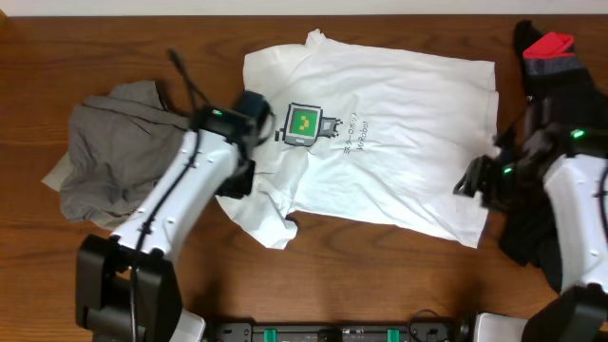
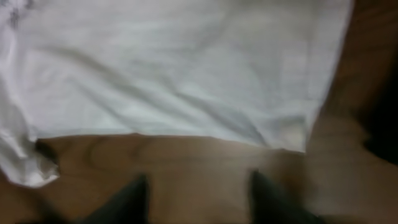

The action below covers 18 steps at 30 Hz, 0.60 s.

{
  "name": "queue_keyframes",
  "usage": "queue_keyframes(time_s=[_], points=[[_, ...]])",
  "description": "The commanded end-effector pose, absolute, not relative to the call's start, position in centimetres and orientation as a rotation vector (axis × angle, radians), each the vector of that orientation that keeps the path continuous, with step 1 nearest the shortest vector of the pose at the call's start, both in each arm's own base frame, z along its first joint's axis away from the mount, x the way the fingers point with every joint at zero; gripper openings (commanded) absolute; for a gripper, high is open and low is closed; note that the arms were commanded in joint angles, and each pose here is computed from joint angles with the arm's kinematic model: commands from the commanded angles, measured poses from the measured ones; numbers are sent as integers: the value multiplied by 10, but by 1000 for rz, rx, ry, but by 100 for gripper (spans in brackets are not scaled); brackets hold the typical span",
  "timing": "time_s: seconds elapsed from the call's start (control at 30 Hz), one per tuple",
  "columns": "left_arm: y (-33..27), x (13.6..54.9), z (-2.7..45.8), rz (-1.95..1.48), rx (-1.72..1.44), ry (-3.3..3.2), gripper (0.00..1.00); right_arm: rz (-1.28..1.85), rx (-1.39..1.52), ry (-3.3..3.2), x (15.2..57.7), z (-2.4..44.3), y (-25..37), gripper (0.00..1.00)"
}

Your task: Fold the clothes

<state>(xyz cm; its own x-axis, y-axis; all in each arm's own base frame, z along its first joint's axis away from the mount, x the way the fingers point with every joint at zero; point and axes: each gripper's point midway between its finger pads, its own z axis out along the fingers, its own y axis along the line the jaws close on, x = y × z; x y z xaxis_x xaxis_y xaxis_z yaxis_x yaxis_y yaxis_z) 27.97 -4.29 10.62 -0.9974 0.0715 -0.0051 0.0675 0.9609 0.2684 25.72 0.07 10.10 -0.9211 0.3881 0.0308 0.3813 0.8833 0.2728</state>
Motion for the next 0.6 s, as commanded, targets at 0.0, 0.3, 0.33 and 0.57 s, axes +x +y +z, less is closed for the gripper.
queue_keyframes(time_s=[0.0, 0.3, 0.33, 0.57], points=[[-46, 281, 102, 274, 78, 3131, 39, 415, 758, 3031, 249, 72, 12, 12], [-51, 292, 102, 176, 53, 3101, 39, 80, 998, 2920, 238, 16, -14, 1], [-54, 293, 103, 148, 61, 3094, 39, 82, 996, 2914, 238, 11, -14, 1], [-79, 304, 123, -81, 158, 2988, 39, -126, 1071, 2916, 223, -20, -39, 1]])
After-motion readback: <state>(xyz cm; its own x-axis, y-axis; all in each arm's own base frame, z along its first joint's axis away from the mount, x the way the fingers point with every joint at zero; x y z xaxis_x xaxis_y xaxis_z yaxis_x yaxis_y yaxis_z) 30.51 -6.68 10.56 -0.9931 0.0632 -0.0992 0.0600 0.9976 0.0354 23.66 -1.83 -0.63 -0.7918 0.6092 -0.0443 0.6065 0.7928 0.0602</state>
